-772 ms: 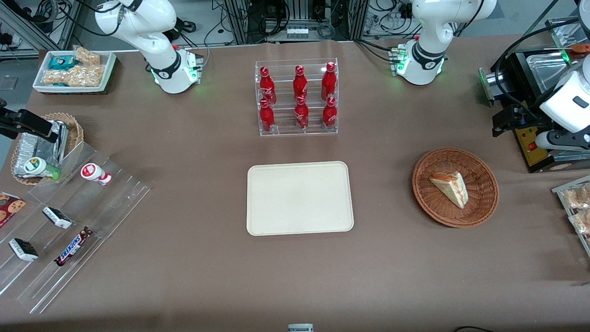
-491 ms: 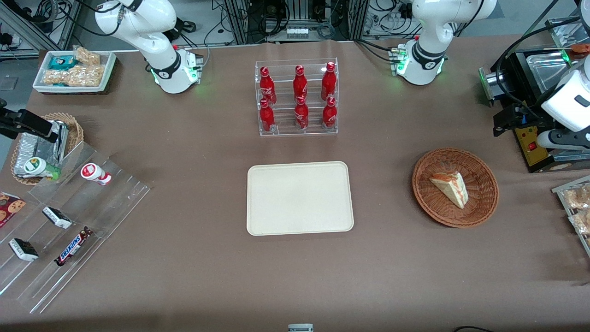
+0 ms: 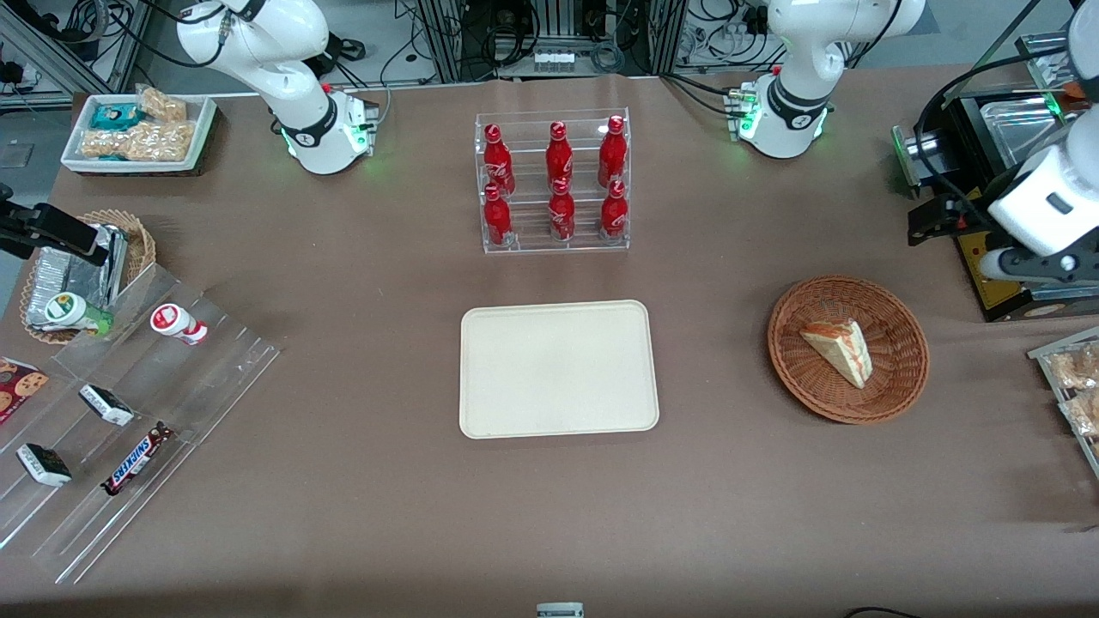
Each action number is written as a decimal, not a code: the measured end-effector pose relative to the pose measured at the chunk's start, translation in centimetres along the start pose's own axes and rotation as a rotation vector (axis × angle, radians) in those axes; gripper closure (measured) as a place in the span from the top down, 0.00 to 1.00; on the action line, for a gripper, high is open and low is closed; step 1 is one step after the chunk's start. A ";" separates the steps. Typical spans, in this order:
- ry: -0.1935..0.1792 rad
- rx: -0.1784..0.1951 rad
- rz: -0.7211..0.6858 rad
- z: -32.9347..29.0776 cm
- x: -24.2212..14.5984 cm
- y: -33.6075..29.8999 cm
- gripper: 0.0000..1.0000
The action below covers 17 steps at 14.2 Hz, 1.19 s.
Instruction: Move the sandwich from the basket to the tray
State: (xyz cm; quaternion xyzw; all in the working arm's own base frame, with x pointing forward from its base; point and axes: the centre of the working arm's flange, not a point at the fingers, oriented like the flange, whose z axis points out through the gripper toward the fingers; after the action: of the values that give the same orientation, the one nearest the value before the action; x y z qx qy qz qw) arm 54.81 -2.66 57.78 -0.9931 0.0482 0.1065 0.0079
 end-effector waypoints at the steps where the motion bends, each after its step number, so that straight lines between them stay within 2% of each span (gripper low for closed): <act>1: -0.026 -0.001 -0.004 1.4 0.3 -0.2 1.00; 3: -0.046 -0.004 -0.024 4.3 1.3 -1.3 1.00; 6: -0.050 -0.009 -0.054 9.6 2.3 -3.0 1.00; 9: -0.021 0.036 -0.077 14.8 2.9 -4.1 1.00; 11: 0.012 0.040 -0.144 17.9 2.9 -5.0 1.00; 14: 0.074 0.031 -0.368 21.4 2.9 -5.0 1.00; 17: 0.125 0.006 -0.688 23.1 3.8 -4.0 1.00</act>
State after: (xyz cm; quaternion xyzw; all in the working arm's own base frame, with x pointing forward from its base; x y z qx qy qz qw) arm 54.01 1.55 34.42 -0.9558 -0.2886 0.0364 0.0432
